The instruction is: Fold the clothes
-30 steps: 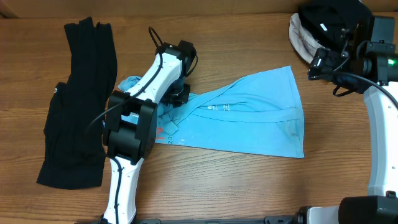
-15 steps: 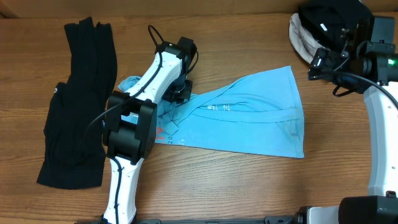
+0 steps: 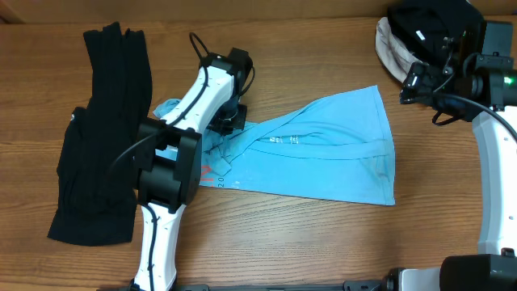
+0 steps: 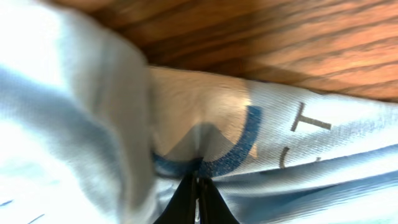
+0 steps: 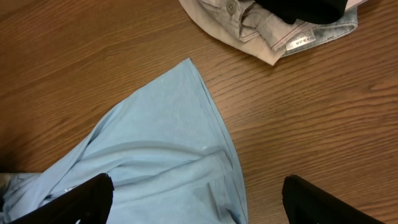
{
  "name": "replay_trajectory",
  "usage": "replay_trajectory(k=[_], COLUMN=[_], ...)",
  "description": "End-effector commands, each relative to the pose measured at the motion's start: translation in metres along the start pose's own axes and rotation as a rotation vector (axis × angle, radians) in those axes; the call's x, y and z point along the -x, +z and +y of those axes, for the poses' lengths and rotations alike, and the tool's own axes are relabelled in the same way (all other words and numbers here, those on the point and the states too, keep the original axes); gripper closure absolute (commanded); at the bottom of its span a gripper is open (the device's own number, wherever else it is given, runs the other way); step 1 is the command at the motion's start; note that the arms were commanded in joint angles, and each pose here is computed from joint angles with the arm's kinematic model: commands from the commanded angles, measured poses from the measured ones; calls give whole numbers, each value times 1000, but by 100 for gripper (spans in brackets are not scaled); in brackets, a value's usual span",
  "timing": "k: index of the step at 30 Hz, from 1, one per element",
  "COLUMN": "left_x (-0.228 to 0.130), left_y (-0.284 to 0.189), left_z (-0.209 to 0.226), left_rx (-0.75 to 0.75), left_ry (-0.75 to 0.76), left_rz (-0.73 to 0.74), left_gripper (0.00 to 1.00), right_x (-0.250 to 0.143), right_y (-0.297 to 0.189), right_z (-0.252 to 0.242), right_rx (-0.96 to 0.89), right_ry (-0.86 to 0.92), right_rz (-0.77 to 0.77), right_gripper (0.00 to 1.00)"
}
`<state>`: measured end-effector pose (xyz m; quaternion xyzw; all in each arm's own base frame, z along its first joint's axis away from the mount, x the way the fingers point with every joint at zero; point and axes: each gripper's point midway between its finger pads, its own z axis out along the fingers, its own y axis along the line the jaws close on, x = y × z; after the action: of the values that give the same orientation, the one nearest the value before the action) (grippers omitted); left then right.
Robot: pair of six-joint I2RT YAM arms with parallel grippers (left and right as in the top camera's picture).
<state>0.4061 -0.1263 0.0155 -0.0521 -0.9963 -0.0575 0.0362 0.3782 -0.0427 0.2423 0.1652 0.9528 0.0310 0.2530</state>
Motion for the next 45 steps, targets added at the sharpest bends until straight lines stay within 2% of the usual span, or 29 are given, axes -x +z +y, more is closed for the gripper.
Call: replay_trajectory(k=[1, 7, 11, 19, 28, 30, 34, 38, 41, 45], left_x=[13, 33, 43, 54, 72, 74, 83, 99, 108, 123], left_y=[-22, -76, -114, -150, -168, -168, -169, -176, -180, -190], left_z=[20, 38, 35, 40, 75, 85, 108, 121, 129, 137], left_rx=[-2, -23, -41, -59, -93, -114, -154, -225, -231, -207], left_ry=[-55, -76, -60, -78, -271, -335, -466, -497, -511, -489], left_rz=[-41, -129, -209, -308, -392, -397, -421, -479, -525, -605], left_gripper=[96, 96, 96, 96, 96, 96, 96, 96, 96, 96], right_x=[4, 7, 11, 25, 25, 21, 12, 5, 2, -2], right_y=[-3, -3, 6, 71, 175, 196, 227, 249, 261, 276], right_z=[0, 4, 10, 22, 37, 41, 50, 54, 50, 41], right_rx=[4, 21, 49, 85, 96, 100, 97, 60, 22, -31], right_ry=[-4, -4, -7, -47, -124, -158, -209, -232, -233, -232], right_rz=[-16, -27, -31, -4, 44, 52, 67, 70, 66, 69], right_gripper=[11, 13, 16, 21, 21, 27, 28, 31, 42, 41])
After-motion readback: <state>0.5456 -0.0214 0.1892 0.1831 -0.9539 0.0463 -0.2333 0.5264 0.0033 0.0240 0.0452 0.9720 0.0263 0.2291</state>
